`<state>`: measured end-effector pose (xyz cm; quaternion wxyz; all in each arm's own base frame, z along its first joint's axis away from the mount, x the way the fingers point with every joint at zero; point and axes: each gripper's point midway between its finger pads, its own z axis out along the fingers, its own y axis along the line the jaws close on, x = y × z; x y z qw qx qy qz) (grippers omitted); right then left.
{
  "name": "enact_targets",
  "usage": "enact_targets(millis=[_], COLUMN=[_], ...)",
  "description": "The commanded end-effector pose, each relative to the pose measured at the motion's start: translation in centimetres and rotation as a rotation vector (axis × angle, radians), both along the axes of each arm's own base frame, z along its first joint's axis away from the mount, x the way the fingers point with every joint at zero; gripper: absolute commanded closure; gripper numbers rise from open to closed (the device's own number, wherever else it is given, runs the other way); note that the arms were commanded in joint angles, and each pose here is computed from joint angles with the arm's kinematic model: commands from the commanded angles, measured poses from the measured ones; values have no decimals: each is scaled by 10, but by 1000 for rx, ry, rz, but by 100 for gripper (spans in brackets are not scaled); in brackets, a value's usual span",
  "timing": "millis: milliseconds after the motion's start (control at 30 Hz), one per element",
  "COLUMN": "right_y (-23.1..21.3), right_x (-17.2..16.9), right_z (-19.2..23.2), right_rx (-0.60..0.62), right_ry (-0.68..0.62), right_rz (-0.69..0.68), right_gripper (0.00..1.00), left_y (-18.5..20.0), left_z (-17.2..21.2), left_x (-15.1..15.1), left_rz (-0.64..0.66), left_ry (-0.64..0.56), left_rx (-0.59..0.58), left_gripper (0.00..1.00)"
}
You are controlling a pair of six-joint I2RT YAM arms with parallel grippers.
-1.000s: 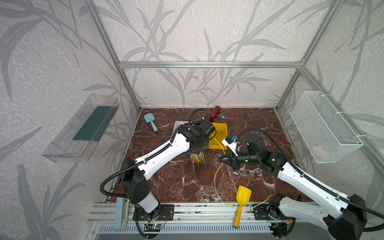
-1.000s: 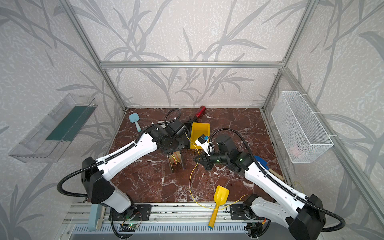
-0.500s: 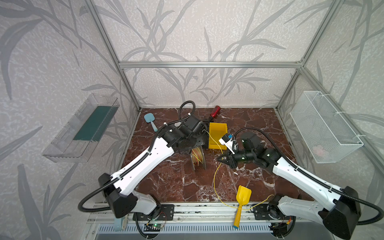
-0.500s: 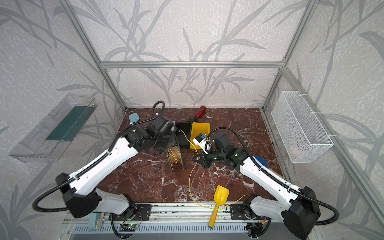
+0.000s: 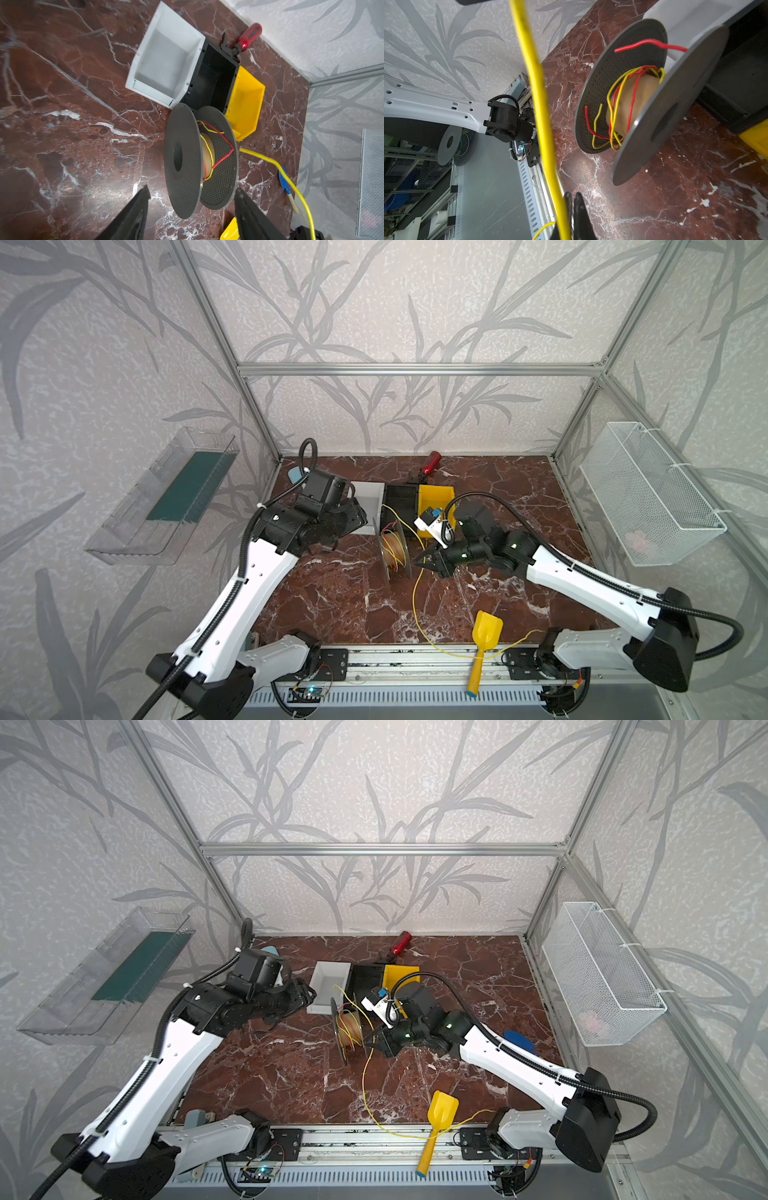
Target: Wrap the cables
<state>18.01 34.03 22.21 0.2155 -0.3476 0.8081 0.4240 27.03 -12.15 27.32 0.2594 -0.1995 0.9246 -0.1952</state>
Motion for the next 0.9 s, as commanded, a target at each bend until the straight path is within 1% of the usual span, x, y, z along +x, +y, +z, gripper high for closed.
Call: enact_targets(millis=[0, 267, 400, 500, 567, 733, 867], right_y=[13, 27, 33, 35, 31, 28, 21], right_x=[5, 26, 26, 25, 27, 30, 33], right_z=[-9, -42, -53, -58, -59, -44, -34], right_rx=[-34, -152, -184, -211, -227, -97, -77], right_ry=[25, 10, 0, -33, -64, -120, -171], right_rz=[-47, -146, -165, -187, -228, -281, -305], right_gripper=[100, 100, 100, 100, 100, 100, 100], left_y=[-18, -15, -16, -17, -16, -19, -18], left_z=[-8, -17, -23, -29, -33, -39, -42], left_x=[14, 26, 29, 36, 41, 50, 52], left_rz=[-102, -94, -95, -86, -76, -72, -66], left_ry=[-19, -51, -47, -43, -39, -40, -33], left_rx=[-63, -48, -45, -37, -26, -27, -20], left_gripper=[33, 29, 28, 28, 28, 28, 28])
